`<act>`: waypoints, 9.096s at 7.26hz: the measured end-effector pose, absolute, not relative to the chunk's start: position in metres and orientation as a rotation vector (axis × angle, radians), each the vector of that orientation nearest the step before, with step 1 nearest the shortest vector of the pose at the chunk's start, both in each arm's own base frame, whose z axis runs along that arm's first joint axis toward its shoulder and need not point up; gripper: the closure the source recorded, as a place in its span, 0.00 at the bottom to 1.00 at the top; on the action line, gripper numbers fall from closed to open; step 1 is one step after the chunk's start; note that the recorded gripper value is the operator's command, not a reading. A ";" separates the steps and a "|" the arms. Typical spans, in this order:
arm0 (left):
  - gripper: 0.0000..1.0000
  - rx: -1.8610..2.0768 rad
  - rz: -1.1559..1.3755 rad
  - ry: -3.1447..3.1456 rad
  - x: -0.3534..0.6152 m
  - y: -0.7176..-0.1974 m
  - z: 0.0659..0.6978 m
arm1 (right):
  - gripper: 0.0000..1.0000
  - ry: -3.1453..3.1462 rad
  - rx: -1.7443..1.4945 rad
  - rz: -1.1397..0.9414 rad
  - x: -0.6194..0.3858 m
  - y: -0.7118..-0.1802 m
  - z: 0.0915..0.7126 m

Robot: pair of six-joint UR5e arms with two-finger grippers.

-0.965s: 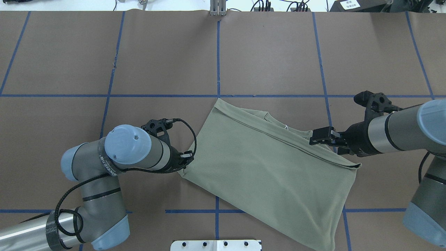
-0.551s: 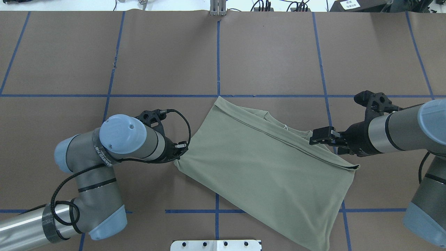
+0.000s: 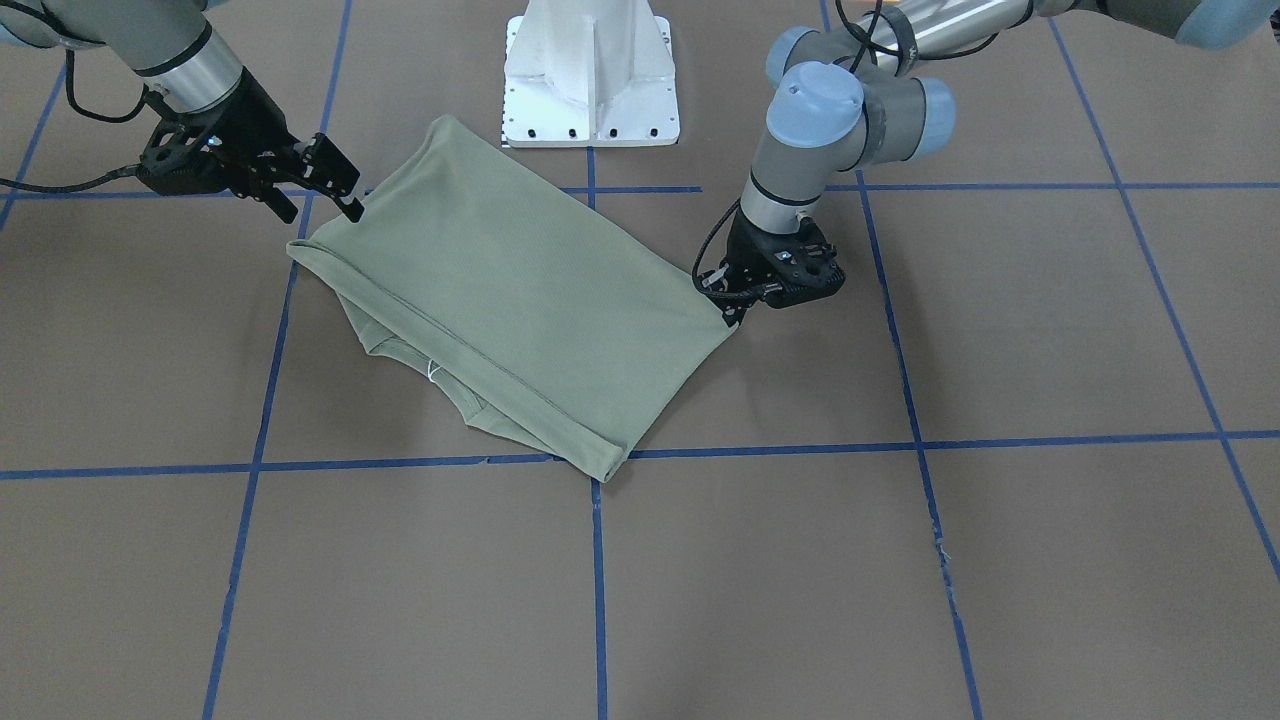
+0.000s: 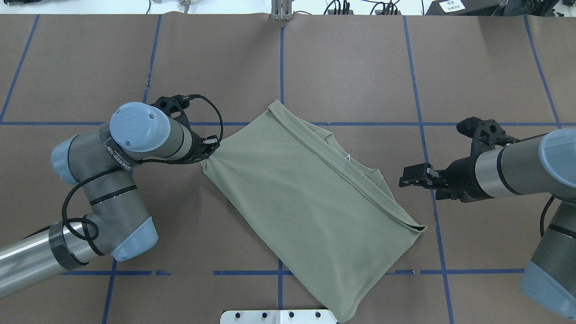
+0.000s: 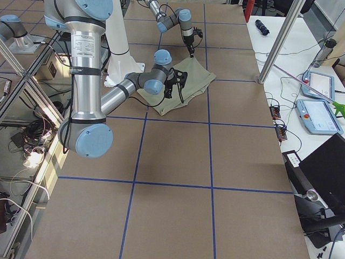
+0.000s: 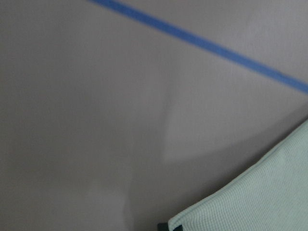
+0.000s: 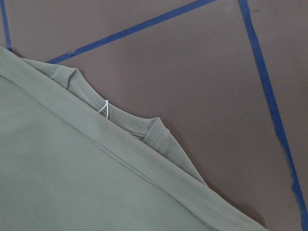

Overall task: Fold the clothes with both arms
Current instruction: 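Pull the shirt corner away from the robot with the left gripper, then release the left gripper and move the right gripper over the shirt, then lower the right gripper onto the shirt's long folded edge, then slide the right gripper along the folded edge away from the robot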

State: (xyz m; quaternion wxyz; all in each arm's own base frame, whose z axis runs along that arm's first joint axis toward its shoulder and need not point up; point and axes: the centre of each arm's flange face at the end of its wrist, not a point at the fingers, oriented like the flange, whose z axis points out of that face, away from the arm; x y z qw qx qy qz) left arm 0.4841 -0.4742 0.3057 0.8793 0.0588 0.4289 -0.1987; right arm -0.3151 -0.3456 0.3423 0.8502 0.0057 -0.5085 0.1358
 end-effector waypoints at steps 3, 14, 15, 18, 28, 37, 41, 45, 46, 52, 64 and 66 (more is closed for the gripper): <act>1.00 0.217 -0.436 0.877 0.474 -0.550 0.322 | 0.00 -1.090 0.020 0.281 -0.318 -0.349 0.332; 0.88 0.536 -0.444 0.972 0.561 -0.692 0.256 | 0.00 -1.098 0.038 0.284 -0.321 -0.350 0.325; 0.28 0.545 -0.447 0.967 0.559 -0.696 0.258 | 0.00 -1.096 0.039 0.286 -0.321 -0.351 0.326; 0.00 0.568 -0.438 0.951 0.524 -0.722 0.259 | 0.00 -1.083 0.053 0.293 -0.331 -0.357 0.327; 0.00 0.448 -0.123 1.036 0.370 -0.590 0.260 | 0.00 -0.744 0.095 0.104 -0.476 -0.417 0.255; 0.00 0.375 -0.087 1.041 0.380 -0.555 0.275 | 0.00 -0.560 0.051 -0.025 -0.570 -0.346 0.280; 0.00 0.368 -0.076 1.043 0.388 -0.550 0.276 | 0.00 -0.553 0.044 -0.028 -0.568 -0.343 0.286; 0.00 0.367 -0.074 1.043 0.389 -0.549 0.276 | 0.00 -0.548 0.042 -0.005 -0.554 -0.355 0.294; 0.00 0.365 -0.072 1.043 0.391 -0.548 0.276 | 0.00 -0.543 0.041 0.001 -0.550 -0.358 0.298; 0.00 0.373 -0.057 1.049 0.394 -0.546 0.271 | 0.00 -0.566 0.120 0.003 -0.473 -0.396 0.301; 0.00 0.387 -0.056 1.060 0.389 -0.548 0.271 | 0.00 -0.564 0.053 -0.066 -0.549 -0.467 0.307; 0.00 0.388 -0.057 1.061 0.389 -0.548 0.270 | 0.00 -0.570 0.043 -0.066 -0.528 -0.482 0.314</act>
